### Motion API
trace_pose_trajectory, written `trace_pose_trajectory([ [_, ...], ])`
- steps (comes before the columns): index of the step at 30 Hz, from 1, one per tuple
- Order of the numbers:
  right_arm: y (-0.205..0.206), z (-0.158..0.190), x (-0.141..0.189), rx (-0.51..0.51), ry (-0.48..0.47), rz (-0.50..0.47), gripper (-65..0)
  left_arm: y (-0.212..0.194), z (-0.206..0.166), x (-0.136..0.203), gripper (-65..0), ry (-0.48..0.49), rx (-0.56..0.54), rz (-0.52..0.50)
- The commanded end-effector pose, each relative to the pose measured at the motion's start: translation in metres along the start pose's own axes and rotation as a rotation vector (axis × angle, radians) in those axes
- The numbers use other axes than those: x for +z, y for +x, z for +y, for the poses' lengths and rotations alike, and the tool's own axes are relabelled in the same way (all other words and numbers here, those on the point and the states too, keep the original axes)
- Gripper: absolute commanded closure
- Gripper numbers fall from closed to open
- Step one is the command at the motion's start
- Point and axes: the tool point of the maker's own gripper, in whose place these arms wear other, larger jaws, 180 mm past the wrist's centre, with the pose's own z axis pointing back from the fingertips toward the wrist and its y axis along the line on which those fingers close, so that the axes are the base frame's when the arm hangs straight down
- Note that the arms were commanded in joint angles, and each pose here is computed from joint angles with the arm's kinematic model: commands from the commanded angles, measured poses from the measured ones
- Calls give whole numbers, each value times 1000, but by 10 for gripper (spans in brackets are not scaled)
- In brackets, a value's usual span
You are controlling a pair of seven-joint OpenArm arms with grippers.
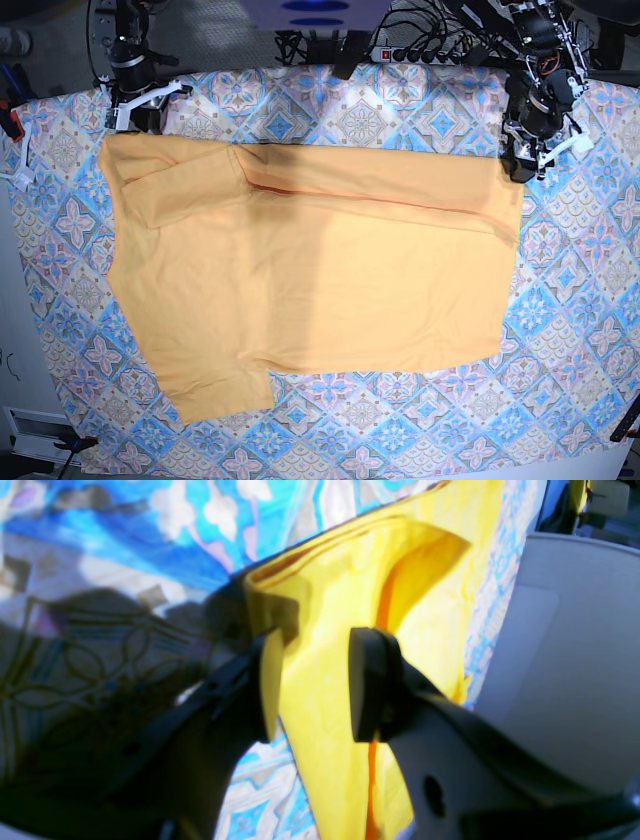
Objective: Fold the T-shirt properly
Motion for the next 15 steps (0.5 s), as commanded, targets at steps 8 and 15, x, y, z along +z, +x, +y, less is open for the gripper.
trace_pose_trajectory([
  [8,10,-2,1,11,4,-33,-148,1,18,-2,-225,37,26,6],
  [15,10,-2,1,11,4,-33,-148,3,8,-9,-225,17,32,1],
])
